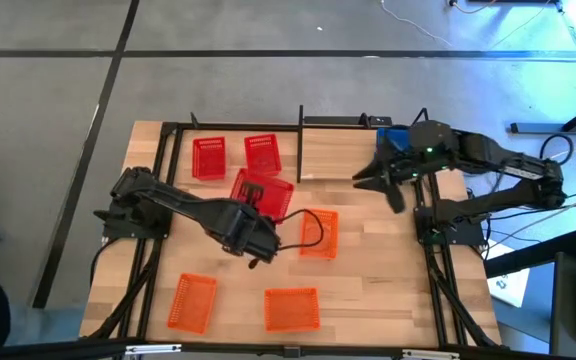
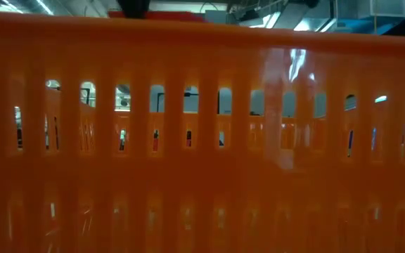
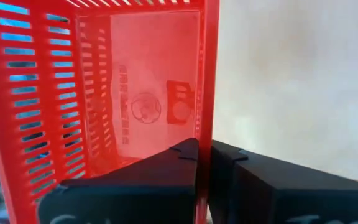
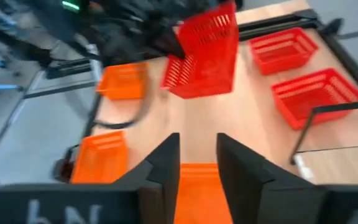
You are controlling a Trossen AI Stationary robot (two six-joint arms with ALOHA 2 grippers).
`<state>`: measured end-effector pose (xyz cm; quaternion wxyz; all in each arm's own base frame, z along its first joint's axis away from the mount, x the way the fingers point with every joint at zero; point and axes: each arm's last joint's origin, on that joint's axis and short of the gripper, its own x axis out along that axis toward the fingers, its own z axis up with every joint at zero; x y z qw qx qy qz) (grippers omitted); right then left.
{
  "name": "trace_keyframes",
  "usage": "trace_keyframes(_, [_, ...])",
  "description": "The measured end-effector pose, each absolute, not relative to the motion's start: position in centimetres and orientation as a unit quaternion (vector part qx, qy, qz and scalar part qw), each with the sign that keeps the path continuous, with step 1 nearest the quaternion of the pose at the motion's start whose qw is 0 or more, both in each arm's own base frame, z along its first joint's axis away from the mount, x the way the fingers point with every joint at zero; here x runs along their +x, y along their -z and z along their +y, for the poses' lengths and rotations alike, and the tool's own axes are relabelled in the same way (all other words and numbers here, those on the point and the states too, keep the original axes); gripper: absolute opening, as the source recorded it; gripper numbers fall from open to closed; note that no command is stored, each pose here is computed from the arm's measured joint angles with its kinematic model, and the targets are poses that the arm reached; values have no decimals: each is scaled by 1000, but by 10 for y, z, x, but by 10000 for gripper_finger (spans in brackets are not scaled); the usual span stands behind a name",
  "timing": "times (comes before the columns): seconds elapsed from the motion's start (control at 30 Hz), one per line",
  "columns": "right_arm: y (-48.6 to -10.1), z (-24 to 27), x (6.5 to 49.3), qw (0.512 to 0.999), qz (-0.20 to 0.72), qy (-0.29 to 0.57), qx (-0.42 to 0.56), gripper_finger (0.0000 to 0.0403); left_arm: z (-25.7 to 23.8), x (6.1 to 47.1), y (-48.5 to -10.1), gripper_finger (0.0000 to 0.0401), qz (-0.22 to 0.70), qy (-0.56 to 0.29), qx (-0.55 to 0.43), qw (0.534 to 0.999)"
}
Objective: Stack baskets on shelf by color
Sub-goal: Put the bottom red basket on the shelf
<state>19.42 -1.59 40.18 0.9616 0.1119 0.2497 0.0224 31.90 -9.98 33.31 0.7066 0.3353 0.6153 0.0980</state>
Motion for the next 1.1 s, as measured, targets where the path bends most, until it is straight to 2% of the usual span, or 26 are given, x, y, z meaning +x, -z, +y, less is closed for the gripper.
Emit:
trace_keyframes(0.13, [-399, -21, 214, 967, 235, 22, 98, 126, -96, 321, -345, 0, 596, -77, 448, 662])
trace_keyframes(0.3, [-400, -26, 236, 977, 186, 59, 87, 123, -88, 323, -350, 0, 588, -64, 572, 569])
trace_keyframes(0.47, [-394, -28, 255, 979, 177, 68, 77, 122, -72, 327, -352, 0, 598, -74, 606, 520])
trace_keyframes(0.6, [-386, -25, 270, 978, 187, 89, 3, 122, -58, 330, -354, 0, 604, -97, 628, 480])
trace_keyframes(0.83, [-382, -14, 287, 963, 165, 202, -59, 122, -40, 333, -354, 0, 619, -119, 617, 470])
trace_keyframes(1.1, [-373, -11, 299, 960, 173, 212, -66, 122, -35, 334, -354, 0, 623, -123, 613, 471])
